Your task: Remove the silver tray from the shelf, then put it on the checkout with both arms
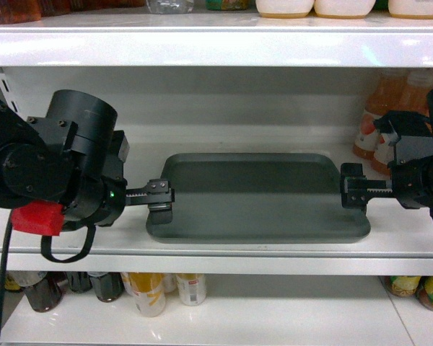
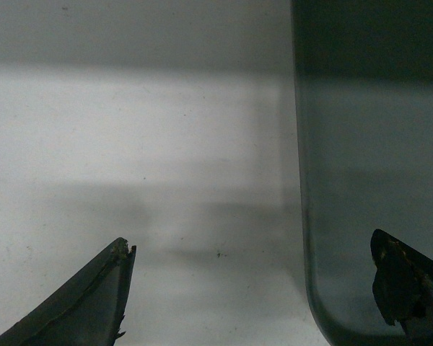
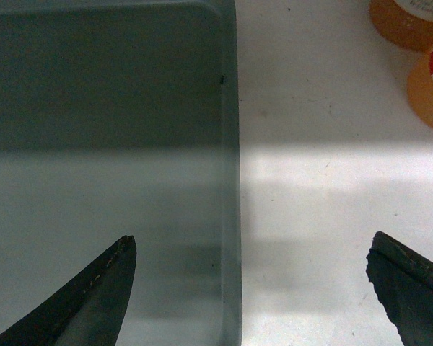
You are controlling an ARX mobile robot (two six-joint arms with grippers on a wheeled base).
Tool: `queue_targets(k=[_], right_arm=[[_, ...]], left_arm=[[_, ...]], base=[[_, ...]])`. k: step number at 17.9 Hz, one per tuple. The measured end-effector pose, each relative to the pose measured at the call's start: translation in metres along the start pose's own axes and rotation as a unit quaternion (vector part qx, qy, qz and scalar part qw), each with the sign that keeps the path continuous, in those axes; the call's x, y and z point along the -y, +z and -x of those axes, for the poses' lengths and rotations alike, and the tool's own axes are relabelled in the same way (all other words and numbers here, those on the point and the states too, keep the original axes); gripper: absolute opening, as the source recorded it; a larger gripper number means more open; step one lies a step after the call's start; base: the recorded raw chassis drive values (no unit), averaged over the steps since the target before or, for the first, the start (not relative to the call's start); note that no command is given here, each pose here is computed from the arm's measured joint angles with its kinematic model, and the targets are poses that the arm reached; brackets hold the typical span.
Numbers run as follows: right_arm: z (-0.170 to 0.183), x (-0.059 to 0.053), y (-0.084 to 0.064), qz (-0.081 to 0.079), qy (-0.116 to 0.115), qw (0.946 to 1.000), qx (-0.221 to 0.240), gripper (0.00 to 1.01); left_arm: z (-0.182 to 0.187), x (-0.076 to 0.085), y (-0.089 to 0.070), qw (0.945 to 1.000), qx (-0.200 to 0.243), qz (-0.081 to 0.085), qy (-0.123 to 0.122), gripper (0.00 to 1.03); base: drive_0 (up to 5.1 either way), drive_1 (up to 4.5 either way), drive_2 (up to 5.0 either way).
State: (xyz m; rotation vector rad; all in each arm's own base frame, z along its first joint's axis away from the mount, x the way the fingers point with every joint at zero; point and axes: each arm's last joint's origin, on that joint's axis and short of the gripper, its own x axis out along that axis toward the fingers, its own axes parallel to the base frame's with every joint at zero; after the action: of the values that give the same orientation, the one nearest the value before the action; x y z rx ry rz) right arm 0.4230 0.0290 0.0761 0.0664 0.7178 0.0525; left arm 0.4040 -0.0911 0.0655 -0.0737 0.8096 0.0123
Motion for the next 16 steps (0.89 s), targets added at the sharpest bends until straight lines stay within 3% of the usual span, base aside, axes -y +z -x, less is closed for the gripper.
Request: queue_targets(k=[4, 7, 9, 11, 13, 14, 16], right_arm=[[-0.024, 0.0, 0.007, -0.014, -0.001, 0.9992, -0.038, 0.98], [-0.035, -0.008, -0.005, -0.008, -0.004, 0.9978, -0.066, 0.98], [-0.04, -0.008, -0.009, -0.01, -0.011, 0.9968, -0.078, 0.98], [-0.043, -0.009, -0.006, -0.01, -0.014, 0.9965, -0.082, 0.87], [-0.045, -0.01, -0.003, -0.013, -0.013, 0.9957, -0.091, 0.69], [-0.045, -0.012, -0.003, -0.016, -0.012, 0.9951, -0.097, 0.6], [-0.045, -0.015, -0.003, -0.012, -0.014, 0.9948, -0.101, 0.42]], left_arm=[[-0.019, 0.008, 0.001, 0.9994, -0.032, 0.008, 0.009, 0.98], [-0.028, 0.016, 0.005, 0.999, -0.039, 0.016, 0.012, 0.98], [-0.031, 0.021, 0.005, 0.9989, -0.043, 0.011, 0.015, 0.98], [-0.034, 0.023, 0.007, 0.9989, -0.042, 0.015, 0.015, 0.98], [-0.036, 0.025, 0.006, 0.9989, -0.043, 0.013, 0.011, 0.98], [-0.037, 0.024, 0.006, 0.9988, -0.045, 0.012, 0.013, 0.95], [-0.038, 0.023, 0.006, 0.9986, -0.046, 0.017, 0.016, 0.78]], base=[[0.0, 0.0, 0.0], [0.0, 0.0, 0.0], [0.0, 0.0, 0.0], [0.0, 0.0, 0.0], [0.0, 0.0, 0.0], [0.0, 0.0, 0.0], [0.0, 0.0, 0.0]])
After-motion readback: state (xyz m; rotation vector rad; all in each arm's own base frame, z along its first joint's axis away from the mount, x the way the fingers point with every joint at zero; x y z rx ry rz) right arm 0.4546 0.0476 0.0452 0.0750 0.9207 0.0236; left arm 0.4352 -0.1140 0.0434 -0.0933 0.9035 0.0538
